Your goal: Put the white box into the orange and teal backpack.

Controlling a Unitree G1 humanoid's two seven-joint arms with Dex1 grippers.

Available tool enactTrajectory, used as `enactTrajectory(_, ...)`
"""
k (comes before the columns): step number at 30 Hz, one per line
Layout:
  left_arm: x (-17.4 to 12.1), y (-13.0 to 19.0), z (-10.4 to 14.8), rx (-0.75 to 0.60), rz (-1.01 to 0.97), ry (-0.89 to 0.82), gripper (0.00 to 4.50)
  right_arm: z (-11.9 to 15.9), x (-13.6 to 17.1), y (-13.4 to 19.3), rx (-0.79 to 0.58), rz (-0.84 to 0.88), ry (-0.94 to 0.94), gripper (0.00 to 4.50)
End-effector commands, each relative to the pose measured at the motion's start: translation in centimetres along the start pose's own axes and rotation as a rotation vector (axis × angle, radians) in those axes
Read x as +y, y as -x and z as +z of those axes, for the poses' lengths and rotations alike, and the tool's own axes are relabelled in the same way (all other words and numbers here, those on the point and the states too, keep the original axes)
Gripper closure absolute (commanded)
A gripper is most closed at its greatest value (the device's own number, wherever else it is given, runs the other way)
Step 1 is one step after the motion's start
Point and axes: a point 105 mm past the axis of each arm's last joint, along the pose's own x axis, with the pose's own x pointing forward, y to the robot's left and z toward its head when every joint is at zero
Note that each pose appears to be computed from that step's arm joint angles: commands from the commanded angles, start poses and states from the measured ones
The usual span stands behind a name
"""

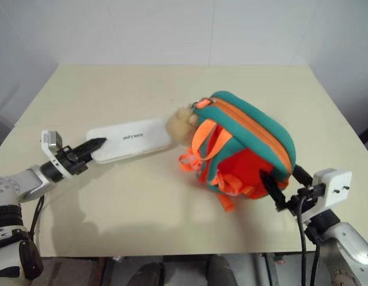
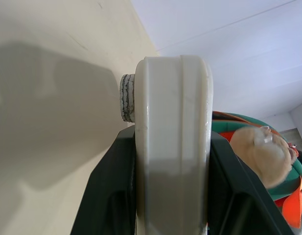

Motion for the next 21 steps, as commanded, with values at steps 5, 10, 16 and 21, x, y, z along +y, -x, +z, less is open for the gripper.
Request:
enactTrajectory(5,-1.3,0.1,1.1,-0.036,-0.064,-0.029,3.17,1.4,-1.4,1.2,0.003,0.007,0.083,0.00)
enactTrajectory(10,-1.3,0.1,1.0,-0.032,-0.066,-0.030,3.17,0.9,-1.9,2.8,0.127,0.048,0.100,0.00)
enactTrajectory(16,-1.2,-0.1,1.0,-0.027,-0.068,-0.029,3.17,-0.2,-2.1,4.0,0.297,0.094,0.127,0.00)
enactTrajectory(21,-1.1,0.0,0.9,-0.024,-0.068,-0.028,3.17,-1.1,-0.3,4.9,0.386,0.190,0.106,0.00)
